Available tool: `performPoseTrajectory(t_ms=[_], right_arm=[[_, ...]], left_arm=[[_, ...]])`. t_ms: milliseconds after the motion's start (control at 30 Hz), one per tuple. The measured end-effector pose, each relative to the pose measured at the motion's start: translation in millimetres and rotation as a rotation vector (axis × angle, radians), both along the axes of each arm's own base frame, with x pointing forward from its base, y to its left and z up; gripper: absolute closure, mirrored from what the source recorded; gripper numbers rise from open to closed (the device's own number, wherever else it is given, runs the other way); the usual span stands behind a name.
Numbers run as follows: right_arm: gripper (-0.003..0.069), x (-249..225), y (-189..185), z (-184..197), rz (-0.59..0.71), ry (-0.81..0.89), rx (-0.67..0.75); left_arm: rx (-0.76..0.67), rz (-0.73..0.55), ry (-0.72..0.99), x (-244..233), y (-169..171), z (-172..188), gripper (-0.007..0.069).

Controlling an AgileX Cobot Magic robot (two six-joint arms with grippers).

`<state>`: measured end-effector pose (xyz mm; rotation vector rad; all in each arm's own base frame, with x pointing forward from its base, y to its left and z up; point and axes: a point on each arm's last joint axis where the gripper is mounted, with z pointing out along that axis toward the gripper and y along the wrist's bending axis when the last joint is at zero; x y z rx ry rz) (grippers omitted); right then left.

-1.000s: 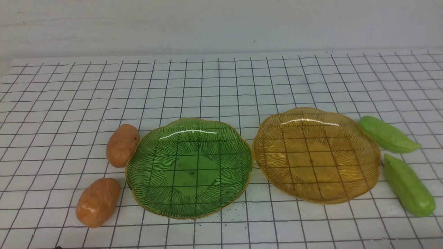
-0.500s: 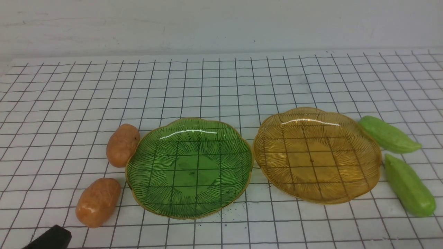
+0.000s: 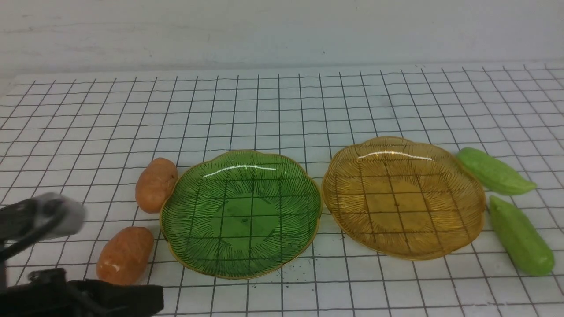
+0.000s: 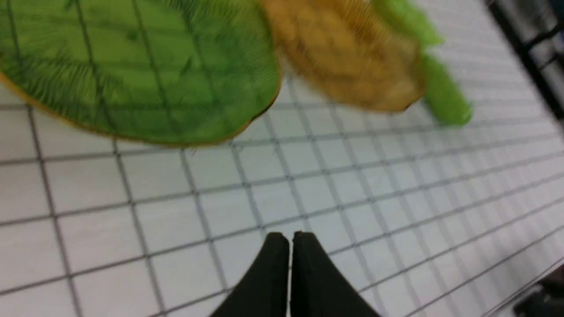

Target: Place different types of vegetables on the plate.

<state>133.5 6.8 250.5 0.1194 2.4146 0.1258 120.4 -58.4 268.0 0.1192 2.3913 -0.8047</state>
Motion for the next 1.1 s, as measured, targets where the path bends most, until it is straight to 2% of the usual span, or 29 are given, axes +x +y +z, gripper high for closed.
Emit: performPoseTrajectory(t_ms=[100,167,233,300,433,467,500,567,667,833,933,1033,1067,1100], right_arm=[[0.055,30,-4,-3,-0.014,0.131,-0.051],[0.0537,39,-5,-3,-0.023,0.15,-0.056],[0.0494,59,-6,-5,-0.034,0.193,-0.064],[0.0444,72,-6,-8,-0.033,0.218,-0.075],[0.0291,98,-9,-11,-0.011,0.247,-0.129],[0.0283,100,-9,-10,-0.01,0.243,-0.132],[0.022,110,-10,-15,0.002,0.253,-0.159],[0.0155,122,-11,-23,0.017,0.267,-0.187],[0.0106,134,-12,-38,0.035,0.302,-0.209],[0.0088,149,-12,-65,0.054,0.361,-0.218],[0.0101,153,-12,-80,0.06,0.407,-0.217],[0.0176,153,-12,-84,0.061,0.434,-0.218],[0.0248,153,-12,-83,0.061,0.443,-0.221],[0.0286,154,-12,-81,0.062,0.449,-0.225]], left_arm=[[0.12,-0.057,0.112,29,2,-4,0.0632],[0.14,-0.065,0.134,37,2,-6,0.0632],[0.163,-0.076,0.146,49,2,-2,0.0632],[0.167,-0.077,0.143,54,2,0,0.0632],[0.169,-0.077,0.135,56,2,3,0.0632],[0.169,-0.078,0.136,56,2,3,0.0632],[0.169,-0.078,0.136,56,2,3,0.0632],[0.169,-0.078,0.136,56,2,3,0.0632],[0.17,-0.079,0.136,56,2,3,0.0632],[0.17,-0.082,0.139,56,2,3,0.0632],[0.17,-0.085,0.144,55,2,3,0.0632],[0.17,-0.089,0.147,55,2,3,0.0631],[0.17,-0.091,0.15,55,2,3,0.0631],[0.17,-0.093,0.153,54,2,3,0.0631]])
